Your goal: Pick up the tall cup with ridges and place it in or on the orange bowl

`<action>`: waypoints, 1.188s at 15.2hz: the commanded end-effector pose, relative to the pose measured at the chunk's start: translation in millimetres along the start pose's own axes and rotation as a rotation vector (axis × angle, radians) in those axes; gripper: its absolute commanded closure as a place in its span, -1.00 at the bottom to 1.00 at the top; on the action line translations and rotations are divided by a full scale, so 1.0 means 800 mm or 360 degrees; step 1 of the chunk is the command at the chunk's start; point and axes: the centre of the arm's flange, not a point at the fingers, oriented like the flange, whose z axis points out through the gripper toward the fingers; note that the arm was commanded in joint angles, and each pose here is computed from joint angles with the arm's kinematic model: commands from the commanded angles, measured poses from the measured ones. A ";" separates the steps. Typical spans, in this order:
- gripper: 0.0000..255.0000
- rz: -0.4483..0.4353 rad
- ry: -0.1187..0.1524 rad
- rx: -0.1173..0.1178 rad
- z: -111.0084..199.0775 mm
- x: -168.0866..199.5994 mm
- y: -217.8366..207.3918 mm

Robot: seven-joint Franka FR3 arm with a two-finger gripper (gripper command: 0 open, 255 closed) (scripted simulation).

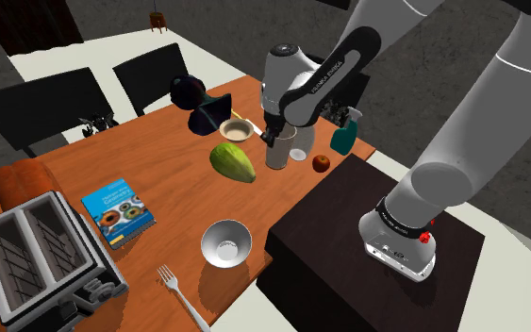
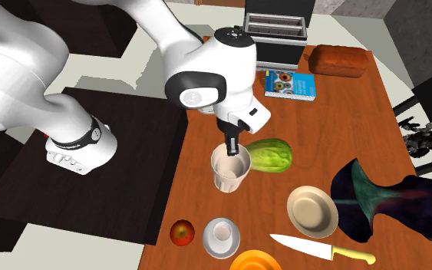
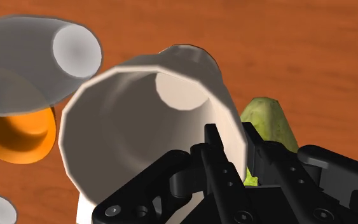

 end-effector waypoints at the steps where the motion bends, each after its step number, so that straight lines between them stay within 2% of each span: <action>1: 1.00 0.0000 0.0000 0.0001 -0.013 0.000 0.002; 6: 1.00 0.0000 0.0000 0.0001 -0.046 0.001 0.006; 18: 1.00 0.0000 0.0000 0.0001 -0.057 0.042 0.199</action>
